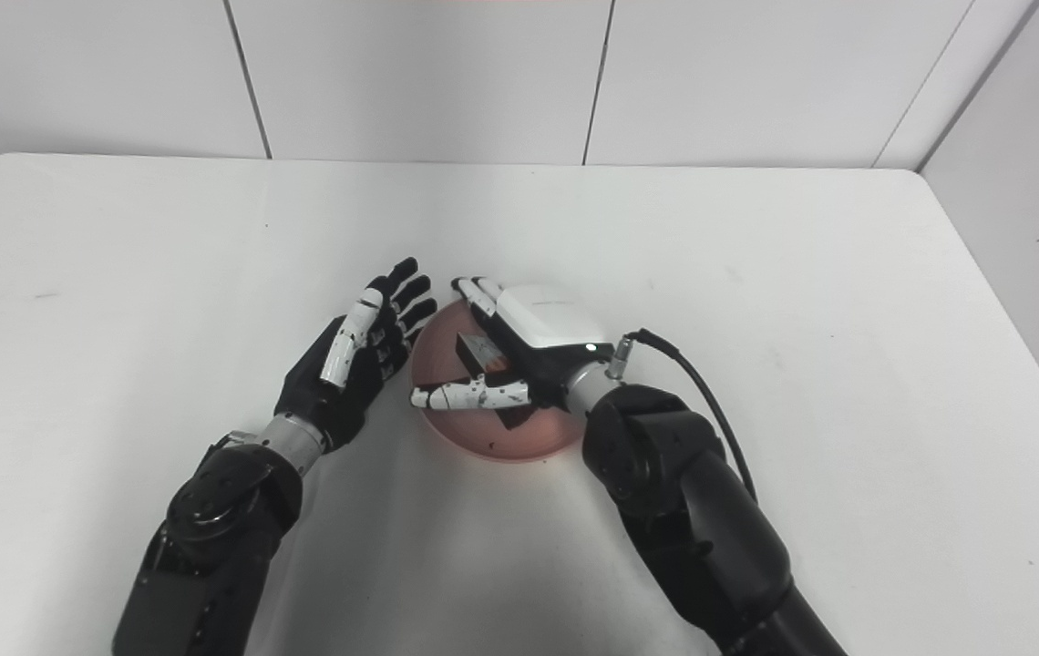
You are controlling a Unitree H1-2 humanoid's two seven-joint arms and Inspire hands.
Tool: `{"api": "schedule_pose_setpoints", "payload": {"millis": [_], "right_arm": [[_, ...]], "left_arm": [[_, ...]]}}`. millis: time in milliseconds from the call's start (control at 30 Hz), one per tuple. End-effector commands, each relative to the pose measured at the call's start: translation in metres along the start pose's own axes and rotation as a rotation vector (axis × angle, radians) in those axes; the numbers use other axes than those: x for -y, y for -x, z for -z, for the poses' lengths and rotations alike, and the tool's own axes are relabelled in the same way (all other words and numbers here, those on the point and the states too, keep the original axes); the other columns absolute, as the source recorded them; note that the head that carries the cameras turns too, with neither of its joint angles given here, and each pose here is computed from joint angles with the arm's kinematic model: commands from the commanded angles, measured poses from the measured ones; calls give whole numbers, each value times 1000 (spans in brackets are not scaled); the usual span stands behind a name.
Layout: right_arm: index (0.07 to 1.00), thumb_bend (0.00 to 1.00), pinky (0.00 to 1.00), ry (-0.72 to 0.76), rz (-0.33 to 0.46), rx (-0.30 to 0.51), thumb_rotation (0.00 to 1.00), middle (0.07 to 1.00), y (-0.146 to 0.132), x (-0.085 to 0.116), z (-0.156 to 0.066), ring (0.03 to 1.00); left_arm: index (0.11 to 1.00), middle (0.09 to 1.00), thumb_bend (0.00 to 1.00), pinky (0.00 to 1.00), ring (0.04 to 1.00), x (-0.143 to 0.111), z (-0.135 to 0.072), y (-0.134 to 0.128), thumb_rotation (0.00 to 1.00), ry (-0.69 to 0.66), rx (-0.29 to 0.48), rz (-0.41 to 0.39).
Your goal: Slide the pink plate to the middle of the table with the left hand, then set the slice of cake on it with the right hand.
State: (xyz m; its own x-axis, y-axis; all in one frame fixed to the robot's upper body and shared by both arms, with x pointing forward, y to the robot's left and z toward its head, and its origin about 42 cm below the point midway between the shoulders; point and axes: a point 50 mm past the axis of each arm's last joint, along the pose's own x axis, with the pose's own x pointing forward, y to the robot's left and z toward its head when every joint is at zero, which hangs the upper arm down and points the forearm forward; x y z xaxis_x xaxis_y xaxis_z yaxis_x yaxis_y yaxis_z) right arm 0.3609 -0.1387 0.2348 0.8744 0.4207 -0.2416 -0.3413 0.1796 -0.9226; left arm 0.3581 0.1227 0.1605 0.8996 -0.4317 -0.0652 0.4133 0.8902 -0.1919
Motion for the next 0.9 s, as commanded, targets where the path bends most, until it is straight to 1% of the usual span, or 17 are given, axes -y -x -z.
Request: {"api": "schedule_pose_setpoints", "payload": {"millis": [0,167,233,333,367,433,467,533,600,633,667,700,733,767,800,833,867], "right_arm": [[1000,951,913,6,69,33,1000,1000,6,24,-8,1000],[1000,961,904,17,86,50,1000,1000,9,33,-10,1000],[1000,952,895,23,107,60,1000,1000,11,36,-11,1000],[1000,908,899,-4,179,101,1000,1000,16,42,-13,997],[1000,903,900,-24,238,133,1000,1000,18,43,-11,997],[1000,860,900,-80,353,184,1000,1000,21,44,-5,985],[1000,852,899,-97,387,198,1000,1000,21,43,-3,984],[1000,862,910,-161,481,214,1000,1000,26,42,7,987],[1000,872,848,-213,546,225,1000,1000,28,40,14,960],[1000,873,835,-271,590,250,1000,1000,30,36,19,955],[1000,845,836,-329,629,269,1000,1000,32,32,25,960],[1000,849,851,-379,661,283,1000,1000,33,27,30,968],[1000,882,910,-429,688,295,1000,1000,35,22,36,987],[1000,887,920,-460,702,295,1000,1000,35,18,41,990],[1000,911,952,-478,712,295,1000,1000,36,15,43,995],[1000,923,969,-517,704,271,1000,1000,40,8,50,998],[1000,966,988,-541,696,254,1000,1000,43,3,54,999]], "left_arm": [[977,992,355,921,969,-1,20,6,1000,10,-110,-29],[965,975,364,912,956,-3,20,7,1000,4,-113,-29],[964,972,363,916,955,-5,21,8,1000,7,-109,-27],[966,974,357,926,956,-9,21,10,1000,4,-97,-26],[967,975,357,928,957,-10,20,11,1000,-5,-85,-32],[956,970,372,920,947,-13,20,14,1000,-36,-56,-53],[953,967,378,917,943,-14,20,16,1000,-46,-46,-60],[953,967,386,932,951,-16,22,19,1000,-73,17,-106],[951,961,393,930,950,-19,23,22,1000,-86,61,-143],[951,960,394,929,950,-21,24,24,1000,-112,92,-161],[967,973,403,947,964,-22,24,26,1000,-139,120,-175],[974,979,405,958,971,-24,25,28,1000,-160,143,-185],[986,992,394,976,982,-25,25,31,1000,-192,167,-196],[988,993,392,978,984,-26,26,34,1000,-211,180,-203],[992,997,388,985,990,-27,26,36,1000,-223,189,-207],[994,999,385,989,993,-27,26,40,1000,-249,203,-218],[998,1000,386,996,997,-28,27,44,1000,-265,211,-226]]}}
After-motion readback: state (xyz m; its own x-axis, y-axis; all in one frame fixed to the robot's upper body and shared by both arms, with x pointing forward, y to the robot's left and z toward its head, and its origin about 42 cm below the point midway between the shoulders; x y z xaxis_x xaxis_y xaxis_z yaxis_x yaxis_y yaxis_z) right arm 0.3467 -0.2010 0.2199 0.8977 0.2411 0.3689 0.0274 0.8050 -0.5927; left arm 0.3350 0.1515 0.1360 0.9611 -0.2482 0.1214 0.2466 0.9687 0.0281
